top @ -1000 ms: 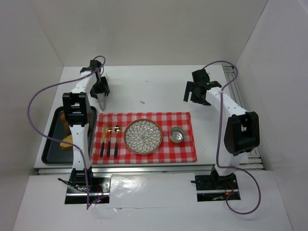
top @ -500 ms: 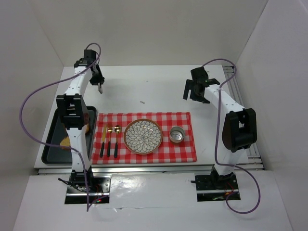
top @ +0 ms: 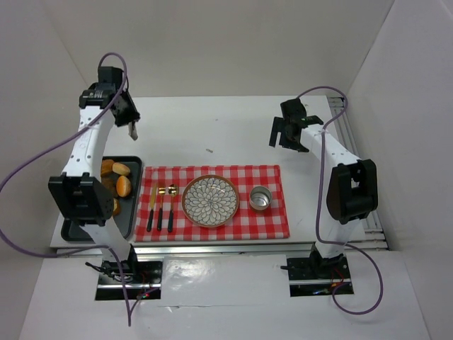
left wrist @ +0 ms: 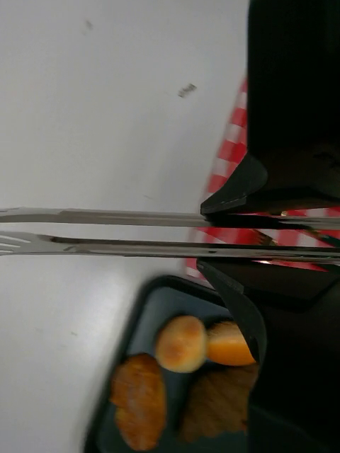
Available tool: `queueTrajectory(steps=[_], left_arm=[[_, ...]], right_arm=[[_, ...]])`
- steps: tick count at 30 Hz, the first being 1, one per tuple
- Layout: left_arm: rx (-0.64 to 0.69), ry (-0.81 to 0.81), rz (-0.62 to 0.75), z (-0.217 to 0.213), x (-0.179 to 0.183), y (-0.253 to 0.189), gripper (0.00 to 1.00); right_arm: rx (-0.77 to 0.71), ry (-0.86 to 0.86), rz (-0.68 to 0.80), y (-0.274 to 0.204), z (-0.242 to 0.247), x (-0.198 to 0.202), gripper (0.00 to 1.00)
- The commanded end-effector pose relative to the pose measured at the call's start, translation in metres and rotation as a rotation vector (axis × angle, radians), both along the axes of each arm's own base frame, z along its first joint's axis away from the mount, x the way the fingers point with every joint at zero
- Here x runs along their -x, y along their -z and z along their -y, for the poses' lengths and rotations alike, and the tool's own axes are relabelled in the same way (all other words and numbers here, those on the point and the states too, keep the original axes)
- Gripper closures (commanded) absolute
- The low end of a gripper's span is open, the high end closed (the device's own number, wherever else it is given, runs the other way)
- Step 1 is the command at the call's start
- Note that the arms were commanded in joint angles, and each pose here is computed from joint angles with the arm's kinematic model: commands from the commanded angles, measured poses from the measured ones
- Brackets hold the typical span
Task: Place the bread
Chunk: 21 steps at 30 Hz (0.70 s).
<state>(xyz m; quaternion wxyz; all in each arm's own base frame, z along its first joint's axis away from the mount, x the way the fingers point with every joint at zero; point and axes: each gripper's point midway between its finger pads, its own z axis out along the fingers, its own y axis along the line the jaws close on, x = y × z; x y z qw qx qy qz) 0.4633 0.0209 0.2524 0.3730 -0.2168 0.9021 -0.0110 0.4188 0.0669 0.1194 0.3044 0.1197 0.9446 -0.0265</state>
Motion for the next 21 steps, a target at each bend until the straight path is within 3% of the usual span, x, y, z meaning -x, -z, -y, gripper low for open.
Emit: queueTrajectory(steps=[1, 7, 10, 14, 21], left_arm=[[-0.030, -0.053, -0.119, 0.000, 0.065, 0.008, 0.58], [-0.004, -0.120, -0.201, 0.010, 0.167, 0.010, 0.54], [0.013, -0.136, -0.210, 0.012, 0.201, 0.002, 0.45], [0.032, -0.170, -0.246, 0.013, 0.217, 0.004, 0.39], [0.038, -0.294, -0.277, -0.013, 0.214, 0.030, 0.38]], right_arm=[[-0.015, -0.021, 0.085, -0.031, -0.005, -0.008, 0.00], [-0.056, -0.059, 0.098, -0.031, -0.013, -0.007, 0.00], [-0.083, -0.079, 0.105, -0.029, -0.020, -0.008, 0.00], [-0.112, -0.089, 0.100, -0.026, -0.025, -0.007, 0.00], [-0.119, -0.094, 0.097, -0.023, -0.025, -0.001, 0.00]])
